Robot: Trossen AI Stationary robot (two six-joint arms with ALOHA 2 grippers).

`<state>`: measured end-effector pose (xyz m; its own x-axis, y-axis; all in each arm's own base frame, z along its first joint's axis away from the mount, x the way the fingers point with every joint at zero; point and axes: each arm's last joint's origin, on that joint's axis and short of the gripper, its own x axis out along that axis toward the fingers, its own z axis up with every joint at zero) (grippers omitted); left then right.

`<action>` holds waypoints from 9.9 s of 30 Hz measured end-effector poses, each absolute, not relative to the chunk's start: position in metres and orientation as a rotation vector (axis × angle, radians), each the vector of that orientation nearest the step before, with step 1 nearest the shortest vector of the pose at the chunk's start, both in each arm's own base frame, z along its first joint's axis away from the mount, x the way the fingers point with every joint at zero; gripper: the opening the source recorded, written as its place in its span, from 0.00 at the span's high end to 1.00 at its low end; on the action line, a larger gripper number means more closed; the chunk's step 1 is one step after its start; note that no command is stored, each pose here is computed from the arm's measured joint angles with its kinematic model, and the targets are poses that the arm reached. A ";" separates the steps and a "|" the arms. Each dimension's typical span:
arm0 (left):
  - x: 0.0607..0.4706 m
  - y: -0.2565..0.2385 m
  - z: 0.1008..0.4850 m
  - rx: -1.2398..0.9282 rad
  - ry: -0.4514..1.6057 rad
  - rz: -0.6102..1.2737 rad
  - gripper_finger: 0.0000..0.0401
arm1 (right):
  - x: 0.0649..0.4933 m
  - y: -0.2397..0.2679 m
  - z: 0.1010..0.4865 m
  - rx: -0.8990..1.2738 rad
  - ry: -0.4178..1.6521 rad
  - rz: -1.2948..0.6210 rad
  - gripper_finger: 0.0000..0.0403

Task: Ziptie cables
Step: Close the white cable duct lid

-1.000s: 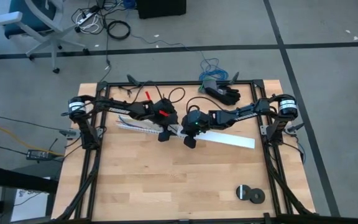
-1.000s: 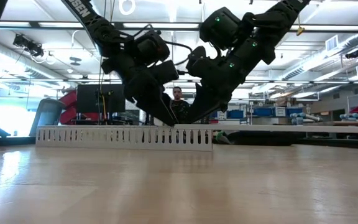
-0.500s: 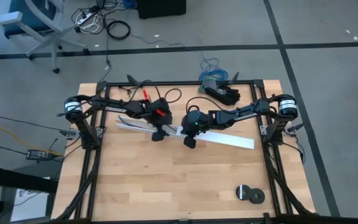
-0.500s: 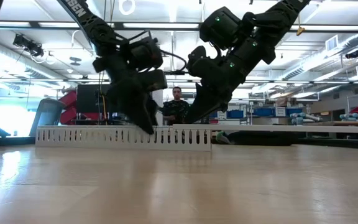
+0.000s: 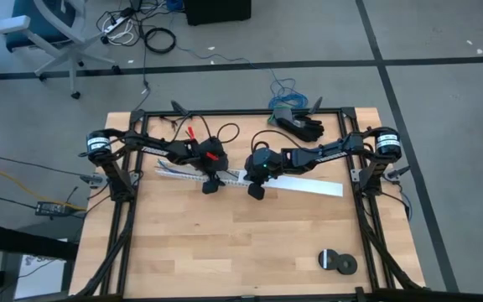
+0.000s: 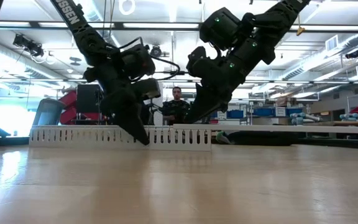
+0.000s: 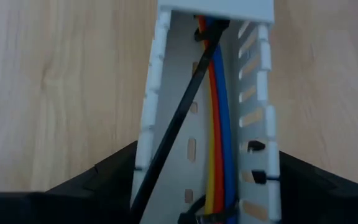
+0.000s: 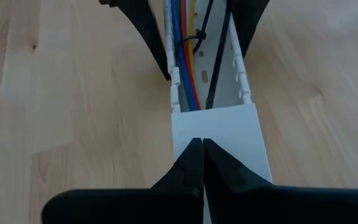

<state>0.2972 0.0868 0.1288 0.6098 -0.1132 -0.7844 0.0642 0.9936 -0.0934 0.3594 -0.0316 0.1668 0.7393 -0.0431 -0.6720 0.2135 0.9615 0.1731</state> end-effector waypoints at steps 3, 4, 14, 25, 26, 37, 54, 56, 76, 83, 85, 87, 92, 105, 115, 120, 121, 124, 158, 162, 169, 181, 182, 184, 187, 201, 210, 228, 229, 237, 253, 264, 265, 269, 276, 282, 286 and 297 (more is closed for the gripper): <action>0.300 0.088 0.131 -0.044 0.872 -0.102 0.27 | 0.359 -0.032 0.167 0.248 0.726 -0.143 1.00; 0.301 0.088 0.132 -0.043 0.857 -0.108 0.27 | 0.359 -0.032 0.167 0.248 0.726 -0.143 1.00; 0.305 0.088 0.135 -0.039 0.793 -0.138 0.31 | 0.360 -0.032 0.167 0.248 0.725 -0.144 1.00; 0.306 0.088 0.136 -0.034 0.778 -0.137 0.48 | 0.360 -0.031 0.167 0.251 0.721 -0.132 1.00; 0.306 0.088 0.136 -0.033 0.776 -0.138 0.48 | 0.360 -0.031 0.167 0.254 0.721 -0.123 1.00; 0.310 0.085 0.136 -0.025 0.750 -0.158 0.48 | 0.377 -0.043 0.156 0.279 0.670 -0.063 1.00; 0.309 0.084 0.135 -0.054 0.767 -0.155 0.44 | 0.380 -0.038 0.189 0.122 0.529 -0.083 1.00; 0.309 0.084 0.135 -0.057 0.770 -0.153 0.40 | 0.379 -0.037 0.189 0.120 0.538 -0.083 1.00; 0.293 0.091 0.150 -0.034 0.838 -0.080 0.23 | 0.374 -0.035 0.182 0.144 0.621 -0.108 1.00; 0.281 0.089 0.137 -0.061 0.884 -0.041 0.23 | 0.372 -0.035 0.179 0.143 0.666 -0.128 1.00; 0.276 0.088 0.131 -0.079 0.888 -0.024 0.23 | 0.371 -0.035 0.178 0.149 0.677 -0.133 1.00; 0.271 0.086 0.125 -0.091 0.882 -0.016 0.23 | 0.370 -0.035 0.177 0.153 0.693 -0.141 1.00; 0.266 0.084 0.118 -0.106 0.821 0.005 0.23 | 0.368 -0.035 0.175 0.164 0.720 -0.148 1.00; 0.274 0.085 0.126 -0.081 0.690 -0.034 0.24 | 0.369 -0.035 0.175 0.189 0.712 -0.156 1.00; 0.274 0.085 0.124 -0.081 0.695 -0.036 0.43 | 0.368 -0.035 0.175 0.192 0.715 -0.157 1.00; 0.274 0.085 0.124 -0.080 0.694 -0.036 0.47 | 0.367 -0.035 0.173 0.211 0.740 -0.167 1.00; 0.274 0.085 0.124 -0.079 0.694 -0.037 0.47 | 0.366 -0.035 0.172 0.217 0.752 -0.171 1.00; 0.274 0.085 0.124 -0.079 0.694 -0.037 0.48 | 0.366 -0.035 0.170 0.234 0.761 -0.177 1.00; 0.271 0.090 0.128 -0.072 0.694 -0.008 0.23 | 0.387 -0.047 0.146 0.238 0.641 -0.112 1.00; 0.263 0.090 0.139 -0.050 0.712 0.000 0.23 | 0.387 -0.047 0.146 0.238 0.642 -0.112 1.00; 0.239 0.083 0.145 -0.015 0.696 0.046 0.23 | 0.387 -0.047 0.145 0.239 0.643 -0.112 1.00; 0.226 0.078 0.134 -0.009 0.591 0.072 0.23 | 0.387 -0.047 0.145 0.246 0.642 -0.113 1.00; 0.226 0.078 0.134 -0.009 0.595 0.071 0.23 | 0.387 -0.047 0.145 0.247 0.642 -0.112 1.00; 0.226 0.078 0.133 -0.009 0.599 0.068 0.23 | 0.387 -0.047 0.146 0.248 0.640 -0.109 1.00; 0.227 0.078 0.130 -0.014 0.609 0.062 0.23 | 0.387 -0.047 0.146 0.248 0.638 -0.108 1.00; 0.229 0.077 0.121 -0.031 0.625 0.012 0.30 | 0.388 -0.047 0.146 0.249 0.628 -0.102 1.00; 0.229 0.077 0.122 -0.026 0.620 0.013 0.51 | 0.388 -0.047 0.147 0.257 0.625 -0.086 1.00; 0.231 0.078 0.123 -0.026 0.600 0.020 0.56 | 0.441 -0.061 0.174 0.083 0.414 0.025 1.00; 0.230 0.078 0.123 -0.027 0.601 0.020 0.56 | 0.440 -0.060 0.186 0.058 0.370 0.029 1.00; 0.231 0.078 0.123 -0.032 0.601 0.022 0.56 | 0.401 -0.056 0.230 0.066 0.596 -0.073 1.00; 0.230 0.078 0.123 -0.067 0.607 0.040 0.39 | 0.389 -0.044 0.223 0.081 0.763 -0.130 1.00; 0.218 0.081 0.142 -0.043 0.606 0.102 0.33 | 0.389 -0.044 0.224 0.084 0.760 -0.135 1.00; 0.216 0.081 0.144 -0.045 0.611 0.102 0.33 | 0.389 -0.044 0.224 0.084 0.760 -0.135 1.00; 0.208 0.077 0.146 -0.064 0.667 0.097 0.33 | 0.389 -0.044 0.224 0.084 0.760 -0.135 1.00; 0.199 0.074 0.138 -0.096 0.693 0.102 0.33 | 0.389 -0.044 0.223 0.084 0.752 -0.135 1.00; 0.195 0.072 0.132 -0.100 0.682 0.110 0.33 | 0.390 -0.044 0.223 0.084 0.740 -0.134 1.00; 0.193 0.072 0.130 -0.098 0.689 0.120 0.33 | 0.390 -0.044 0.224 0.085 0.734 -0.133 1.00; 0.193 0.072 0.129 -0.087 0.686 0.125 0.50 | 0.391 -0.048 0.225 0.092 0.718 -0.140 1.00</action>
